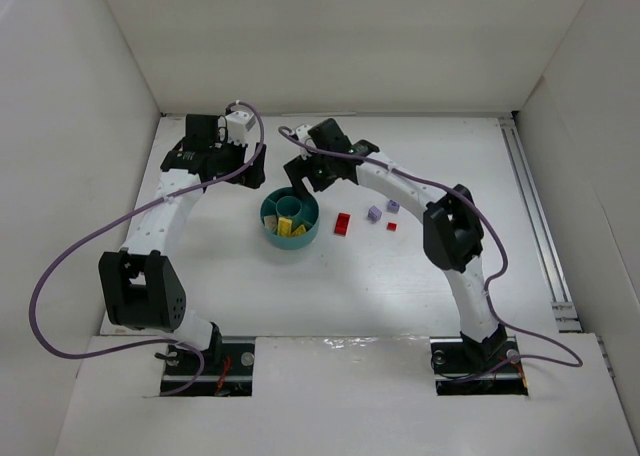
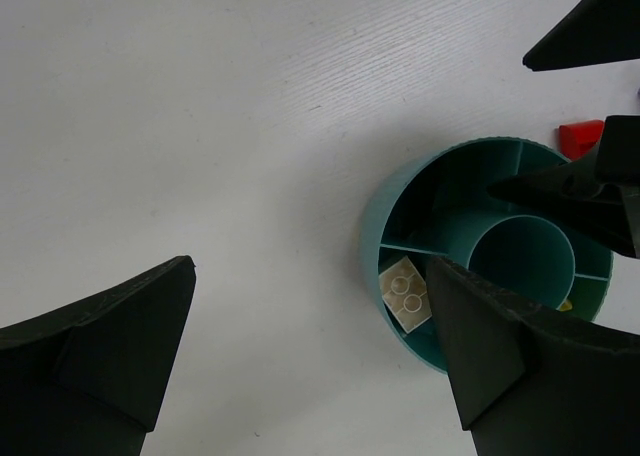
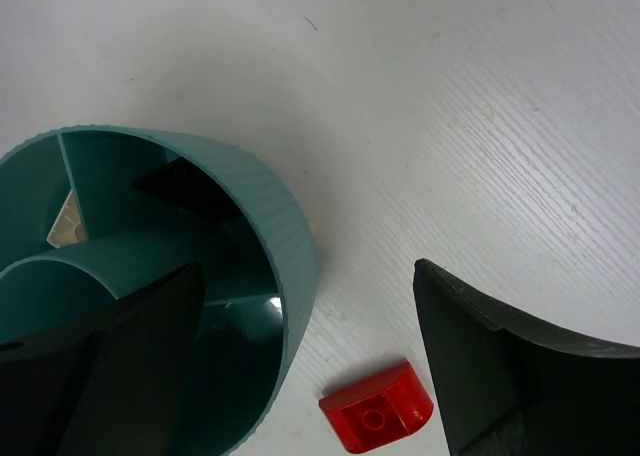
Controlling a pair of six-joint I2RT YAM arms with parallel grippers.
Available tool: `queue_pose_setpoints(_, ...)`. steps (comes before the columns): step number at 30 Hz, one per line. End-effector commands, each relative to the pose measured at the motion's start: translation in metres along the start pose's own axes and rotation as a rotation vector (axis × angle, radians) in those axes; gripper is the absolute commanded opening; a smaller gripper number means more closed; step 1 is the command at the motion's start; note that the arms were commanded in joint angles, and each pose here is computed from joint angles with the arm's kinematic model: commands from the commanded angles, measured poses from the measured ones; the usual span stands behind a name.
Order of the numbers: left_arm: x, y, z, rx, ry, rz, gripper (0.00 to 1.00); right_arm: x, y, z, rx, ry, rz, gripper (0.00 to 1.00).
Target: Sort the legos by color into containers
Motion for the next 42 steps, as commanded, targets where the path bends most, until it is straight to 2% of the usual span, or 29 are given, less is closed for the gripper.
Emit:
queue_pose_setpoints(1,-0.001,0.007,-0.013,-0.046,0.024,0.006,0.99,0.007,0.009,-0.006,-0.021,0.006,-0.04,0.9)
queue_pose_setpoints(21,0.004,0.004,-0.003,-0.021,0.016,0.01,0.99,0.028,-0.001,-0.055,0.018,0.061,-0.048,0.91)
queue_pose_setpoints(30,0.004,0.009,-0.004,-0.042,0.003,0.026,0.99,0.027,-0.007,-0.059,0.028,0.041,-0.009,0.91)
queue_pose_setpoints(33,0.002,0.009,-0.004,-0.048,-0.018,0.037,0.99,0.028,-0.008,-0.063,0.005,0.034,0.011,0.91)
queue_pose_setpoints(37,-0.001,0.02,-0.014,-0.11,-0.026,0.068,0.99,0.017,0.011,-0.099,-0.126,0.014,0.094,0.89)
queue_pose_setpoints(40,-0.002,0.029,-0.021,-0.163,-0.022,0.087,0.99,-0.009,0.016,-0.132,-0.217,-0.017,0.153,0.86)
queue_pose_setpoints(42,-0.003,0.034,-0.023,-0.18,-0.038,0.092,0.99,-0.024,0.008,-0.142,-0.221,-0.045,0.179,0.8)
Point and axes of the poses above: each gripper's point midway between its finger pads, its own z axis out along the fingers, its own x axis along the line the jaws close on, y = z × x, the point moved 7 cm from there along -z, back along the fingers, and after that the axes turned 5 degrees about z, right-handed, at the moved point
